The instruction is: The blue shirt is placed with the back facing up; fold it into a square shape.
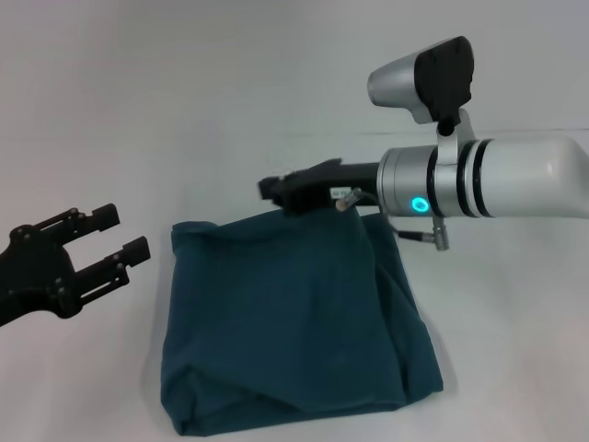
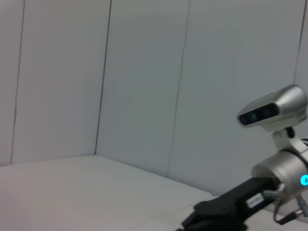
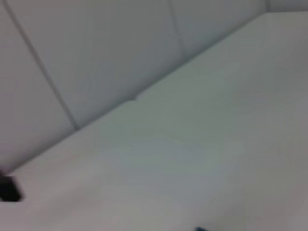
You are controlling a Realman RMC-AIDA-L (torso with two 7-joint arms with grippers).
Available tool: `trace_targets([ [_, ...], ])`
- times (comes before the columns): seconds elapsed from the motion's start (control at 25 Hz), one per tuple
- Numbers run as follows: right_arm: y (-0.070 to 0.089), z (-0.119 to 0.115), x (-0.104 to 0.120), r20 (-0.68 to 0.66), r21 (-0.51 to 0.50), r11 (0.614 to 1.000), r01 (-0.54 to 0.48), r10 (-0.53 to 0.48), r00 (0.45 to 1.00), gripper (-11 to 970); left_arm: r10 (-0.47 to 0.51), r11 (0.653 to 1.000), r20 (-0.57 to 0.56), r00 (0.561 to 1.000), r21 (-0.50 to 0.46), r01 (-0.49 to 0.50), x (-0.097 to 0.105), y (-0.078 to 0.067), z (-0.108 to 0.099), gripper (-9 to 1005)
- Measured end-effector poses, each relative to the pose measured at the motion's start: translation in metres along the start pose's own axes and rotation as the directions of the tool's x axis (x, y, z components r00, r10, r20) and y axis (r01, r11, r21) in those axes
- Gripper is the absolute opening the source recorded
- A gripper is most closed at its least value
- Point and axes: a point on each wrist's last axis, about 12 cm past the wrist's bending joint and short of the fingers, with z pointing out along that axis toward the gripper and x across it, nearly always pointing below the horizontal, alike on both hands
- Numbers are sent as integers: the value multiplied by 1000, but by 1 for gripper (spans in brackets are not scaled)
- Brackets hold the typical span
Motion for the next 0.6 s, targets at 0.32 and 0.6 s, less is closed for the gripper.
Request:
trace_targets([
  [0.32, 12, 6, 22, -94, -59, 998, -20, 15, 996, 23, -3, 997, 19, 1000, -75, 5, 1, 5, -12, 645],
  [0.6, 23, 28, 30, -189, -36, 999, 7, -13, 982, 24, 13, 997, 21, 1000, -82, -11, 2, 5, -15, 645],
])
